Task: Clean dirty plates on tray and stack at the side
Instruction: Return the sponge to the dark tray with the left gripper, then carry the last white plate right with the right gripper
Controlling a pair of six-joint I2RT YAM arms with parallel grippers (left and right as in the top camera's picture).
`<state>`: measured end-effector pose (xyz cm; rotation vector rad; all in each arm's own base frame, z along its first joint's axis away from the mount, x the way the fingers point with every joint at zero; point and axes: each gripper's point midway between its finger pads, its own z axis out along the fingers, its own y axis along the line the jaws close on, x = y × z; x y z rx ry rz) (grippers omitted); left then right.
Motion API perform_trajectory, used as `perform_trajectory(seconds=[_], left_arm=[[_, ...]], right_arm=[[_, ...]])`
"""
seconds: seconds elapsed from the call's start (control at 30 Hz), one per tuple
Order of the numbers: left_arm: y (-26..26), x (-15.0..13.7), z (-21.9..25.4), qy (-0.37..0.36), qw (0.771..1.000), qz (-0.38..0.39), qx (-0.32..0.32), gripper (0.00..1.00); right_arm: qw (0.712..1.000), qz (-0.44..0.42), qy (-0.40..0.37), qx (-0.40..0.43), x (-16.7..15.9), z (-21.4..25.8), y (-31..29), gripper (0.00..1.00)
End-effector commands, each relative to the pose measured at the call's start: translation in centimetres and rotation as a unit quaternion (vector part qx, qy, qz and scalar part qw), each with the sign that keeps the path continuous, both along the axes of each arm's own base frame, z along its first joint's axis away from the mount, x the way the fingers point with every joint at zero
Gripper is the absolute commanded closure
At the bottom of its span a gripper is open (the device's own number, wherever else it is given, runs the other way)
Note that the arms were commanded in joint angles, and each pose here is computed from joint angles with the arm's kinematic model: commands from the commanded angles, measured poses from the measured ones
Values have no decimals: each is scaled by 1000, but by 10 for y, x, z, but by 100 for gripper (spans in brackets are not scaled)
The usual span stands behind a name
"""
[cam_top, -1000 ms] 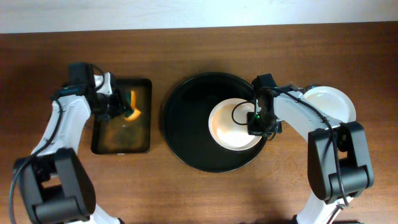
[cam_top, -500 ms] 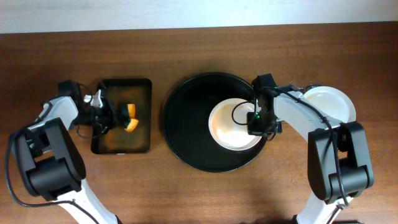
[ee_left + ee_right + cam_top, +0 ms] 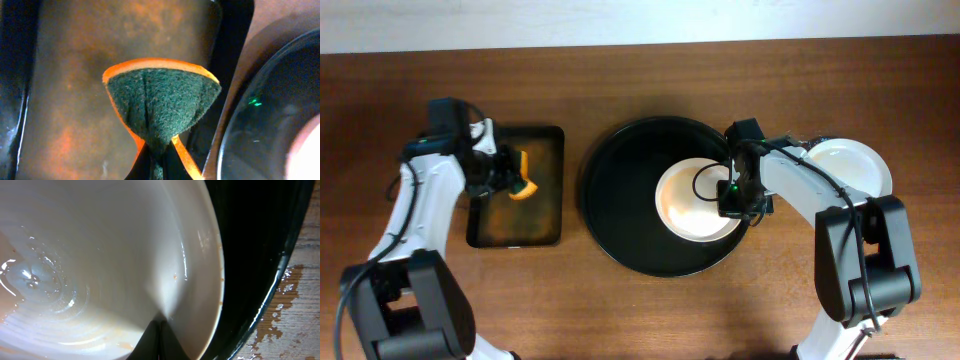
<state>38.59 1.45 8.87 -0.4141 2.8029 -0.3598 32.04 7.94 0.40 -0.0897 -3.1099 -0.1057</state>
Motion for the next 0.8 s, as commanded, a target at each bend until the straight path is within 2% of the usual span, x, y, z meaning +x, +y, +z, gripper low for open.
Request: perform_trajectory(seconds=[0.0,0.3,0.37,0.43,0.5,0.53,0.57,0.67,0.77], left_arm=[[10,-11,-23,38,992,-9,122,100],[2,-30,-103,137,982,-33,125,100],[2,-28,-100,134,983,-32,125,99],[2,-20,-86,124,984,-31,126,93],[3,5,-48,75,987,-45,133,85],[2,14,-31,48,988,-52,138,71],[2,18,-19,32,988,-50,139,0],[2,12,12,7,989,-46,140,0],[-14,-9,26,21,993,-61,96,0]], right_arm=[[1000,-5,22,-11,-12,-10,-6,96],[1000,-5,22,-11,-13,-10,-6,96],[1000,-5,22,-11,-13,-10,-6,96],[1000,-5,22,-11,-13,-10,-6,96],[1000,-5,22,-11,-13,-10,-6,96],[1000,-5,22,-11,-12,-10,-6,96],[1000,-5,22,-11,-12,-10,-6,96],[1000,-5,22,-12,-12,-10,-6,96],[1000,-4,25,-7,-13,-8,-4,96]])
